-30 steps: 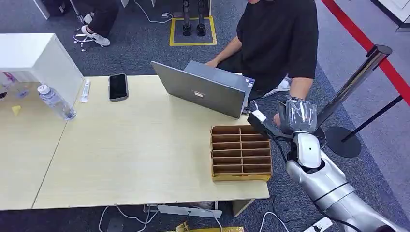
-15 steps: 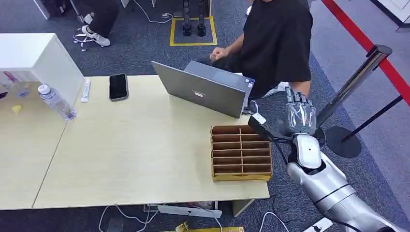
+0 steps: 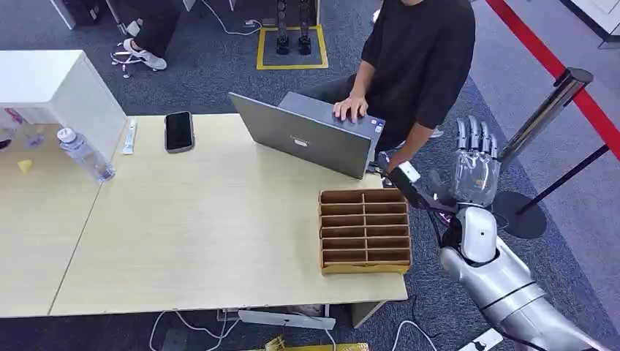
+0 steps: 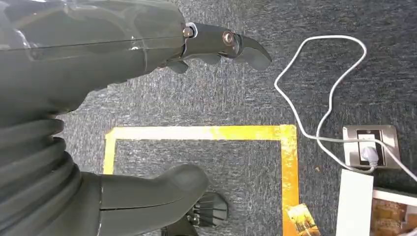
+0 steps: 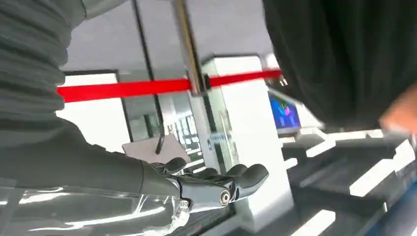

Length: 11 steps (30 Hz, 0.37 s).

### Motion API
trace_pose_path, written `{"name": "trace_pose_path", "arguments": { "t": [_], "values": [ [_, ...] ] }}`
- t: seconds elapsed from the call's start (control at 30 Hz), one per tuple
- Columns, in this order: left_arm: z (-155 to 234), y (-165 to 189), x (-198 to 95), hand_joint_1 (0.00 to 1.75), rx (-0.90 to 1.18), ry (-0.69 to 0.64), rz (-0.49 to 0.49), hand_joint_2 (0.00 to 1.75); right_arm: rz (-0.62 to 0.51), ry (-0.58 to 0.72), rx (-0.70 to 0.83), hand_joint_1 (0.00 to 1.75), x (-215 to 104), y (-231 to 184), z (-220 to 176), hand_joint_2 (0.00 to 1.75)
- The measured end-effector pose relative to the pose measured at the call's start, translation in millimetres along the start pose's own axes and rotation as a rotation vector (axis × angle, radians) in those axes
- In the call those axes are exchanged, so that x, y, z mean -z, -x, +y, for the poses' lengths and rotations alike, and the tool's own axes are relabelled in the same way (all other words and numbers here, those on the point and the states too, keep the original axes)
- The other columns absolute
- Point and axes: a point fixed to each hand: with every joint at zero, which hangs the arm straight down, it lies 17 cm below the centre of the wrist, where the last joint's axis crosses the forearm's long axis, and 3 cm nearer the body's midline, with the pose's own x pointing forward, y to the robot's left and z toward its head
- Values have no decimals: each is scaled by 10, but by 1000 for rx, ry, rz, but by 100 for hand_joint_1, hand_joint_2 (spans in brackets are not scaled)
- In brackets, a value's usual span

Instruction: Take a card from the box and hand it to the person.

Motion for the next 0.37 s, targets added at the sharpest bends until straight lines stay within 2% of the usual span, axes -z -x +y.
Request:
{"name": "trace_pose_path", "arguments": {
  "t": [0.13,0.27,0.37],
  "values": [
    [5,-6,0,0,0,-3,-4,175,-64,62,61,0,-60,-121,-175,175],
    [1,-12,-6,0,-4,-5,-13,175,-237,110,302,0,-207,-636,-437,175],
    [-6,15,-17,0,-6,-6,-9,175,-239,181,455,0,-257,-737,-674,175]
  ]
}}
